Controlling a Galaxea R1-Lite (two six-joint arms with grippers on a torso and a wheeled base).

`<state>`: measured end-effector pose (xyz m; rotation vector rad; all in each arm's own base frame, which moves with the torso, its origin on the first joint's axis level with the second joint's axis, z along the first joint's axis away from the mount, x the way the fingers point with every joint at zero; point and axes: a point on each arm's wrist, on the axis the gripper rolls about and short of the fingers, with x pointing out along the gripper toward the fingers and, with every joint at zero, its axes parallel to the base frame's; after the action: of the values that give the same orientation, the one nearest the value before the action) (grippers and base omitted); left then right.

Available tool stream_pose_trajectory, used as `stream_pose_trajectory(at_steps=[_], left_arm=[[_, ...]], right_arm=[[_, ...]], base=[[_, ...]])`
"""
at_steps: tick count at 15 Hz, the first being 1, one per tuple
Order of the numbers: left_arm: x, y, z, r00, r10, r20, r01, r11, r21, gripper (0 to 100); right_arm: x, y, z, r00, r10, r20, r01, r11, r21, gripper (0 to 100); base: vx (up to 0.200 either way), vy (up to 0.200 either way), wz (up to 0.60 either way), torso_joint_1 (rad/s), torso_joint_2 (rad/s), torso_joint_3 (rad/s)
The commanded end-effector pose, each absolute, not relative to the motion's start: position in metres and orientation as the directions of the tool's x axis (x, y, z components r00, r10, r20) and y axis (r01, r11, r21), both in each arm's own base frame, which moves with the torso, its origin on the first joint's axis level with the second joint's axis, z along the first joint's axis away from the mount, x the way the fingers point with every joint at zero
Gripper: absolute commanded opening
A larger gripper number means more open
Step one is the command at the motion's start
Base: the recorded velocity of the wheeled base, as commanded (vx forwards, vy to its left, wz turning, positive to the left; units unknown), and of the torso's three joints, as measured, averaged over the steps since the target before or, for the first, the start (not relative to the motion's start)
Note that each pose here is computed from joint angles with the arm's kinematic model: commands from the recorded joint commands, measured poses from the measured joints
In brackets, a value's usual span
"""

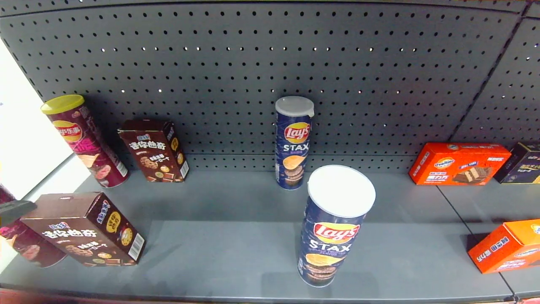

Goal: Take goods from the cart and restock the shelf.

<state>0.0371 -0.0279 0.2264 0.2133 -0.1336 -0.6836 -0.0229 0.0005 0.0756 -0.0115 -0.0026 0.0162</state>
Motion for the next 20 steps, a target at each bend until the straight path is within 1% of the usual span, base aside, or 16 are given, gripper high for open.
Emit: stream_pose_trajectory(at_steps=[1, 3, 4, 6, 7, 8, 10, 11, 12, 14, 17, 18, 19, 20], left_arm=[[0.009, -0.008, 0.181, 0.826, -0.537, 0.171, 0.490, 0.835, 0.252, 100], [0.004, -0.005, 0.150, 0.873, -0.446, 0.196, 0.398, 0.885, 0.243, 100], [0.003, -0.004, 0.135, 0.905, -0.382, 0.189, 0.339, 0.913, 0.225, 100], [-0.001, -0.003, 0.121, 0.950, -0.271, 0.153, 0.235, 0.947, 0.217, 100], [-0.004, -0.003, 0.110, 0.972, -0.220, 0.085, 0.199, 0.958, 0.208, 100], [-0.007, -0.003, 0.101, 0.980, -0.195, 0.038, 0.184, 0.962, 0.203, 100], [-0.014, -0.003, 0.085, 0.990, -0.136, -0.035, 0.140, 0.971, 0.193, 100], [-0.021, -0.003, 0.081, 0.992, -0.119, 0.029, 0.112, 0.976, 0.185, 100], [-0.023, -0.003, 0.080, 0.993, -0.112, 0.040, 0.104, 0.981, 0.163, 100], [-0.023, -0.002, 0.076, 0.995, -0.096, 0.005, 0.095, 0.984, 0.153, 100], [-0.023, -0.002, 0.076, 0.995, -0.096, 0.003, 0.095, 0.984, 0.150, 100], [-0.023, -0.002, 0.076, 0.995, -0.095, 0.000, 0.094, 0.989, 0.118, 100], [-0.023, -0.002, 0.076, 0.995, -0.095, 0.000, 0.094, 0.989, 0.112, 100], [-0.023, -0.001, 0.076, 0.999, -0.046, 0.003, 0.045, 0.993, 0.106, 100]], right_arm=[[-0.023, 0.000, 0.076, 1.000, 0.017, 0.002, -0.017, 1.000, -0.012, 100], [-0.023, 0.000, 0.076, 1.000, 0.017, 0.002, -0.017, 1.000, -0.012, 100], [-0.023, 0.000, 0.076, 1.000, 0.017, 0.002, -0.017, 1.000, -0.012, 100], [-0.023, 0.000, 0.076, 1.000, 0.017, 0.002, -0.017, 1.000, -0.012, 100], [-0.023, 0.000, 0.076, 1.000, 0.017, 0.002, -0.017, 1.000, -0.012, 100], [-0.023, 0.000, 0.076, 1.000, 0.017, 0.002, -0.017, 1.000, -0.012, 100], [-0.023, 0.000, 0.076, 1.000, 0.017, 0.002, -0.017, 1.000, -0.012, 100], [-0.023, 0.000, 0.076, 1.000, 0.017, 0.002, -0.017, 1.000, -0.012, 100], [-0.023, 0.000, 0.076, 1.000, 0.017, 0.002, -0.017, 1.000, -0.012, 100], [-0.023, 0.000, 0.076, 1.000, 0.017, 0.002, -0.017, 1.000, -0.012, 100], [-0.023, 0.000, 0.076, 1.000, 0.017, 0.002, -0.017, 1.000, -0.012, 100], [-0.023, 0.000, 0.076, 1.000, 0.017, 0.002, -0.017, 1.000, -0.012, 100], [-0.023, 0.000, 0.076, 1.000, 0.017, 0.002, -0.017, 1.000, -0.012, 100], [-0.023, 0.000, 0.076, 1.000, 0.017, 0.002, -0.017, 1.000, -0.012, 100]], base=[[0.000, 0.000, 0.00, 0.000, 0.00, 0.000], [0.000, 0.000, 0.00, 0.000, 0.00, 0.000], [0.000, 0.000, 0.00, 0.000, 0.00, 0.000], [0.000, 0.000, 0.00, 0.000, 0.00, 0.000], [0.000, 0.000, 0.00, 0.000, 0.00, 0.000], [0.000, 0.000, 0.00, 0.000, 0.00, 0.000], [0.000, 0.000, 0.00, 0.000, 0.00, 0.000], [0.000, 0.000, 0.00, 0.000, 0.00, 0.000], [0.000, 0.000, 0.00, 0.000, 0.00, 0.000], [0.000, 0.000, 0.00, 0.000, 0.00, 0.000], [0.000, 0.000, 0.00, 0.000, 0.00, 0.000], [0.000, 0.000, 0.00, 0.000, 0.00, 0.000], [0.000, 0.000, 0.00, 0.000, 0.00, 0.000], [0.000, 0.000, 0.00, 0.000, 0.00, 0.000]])
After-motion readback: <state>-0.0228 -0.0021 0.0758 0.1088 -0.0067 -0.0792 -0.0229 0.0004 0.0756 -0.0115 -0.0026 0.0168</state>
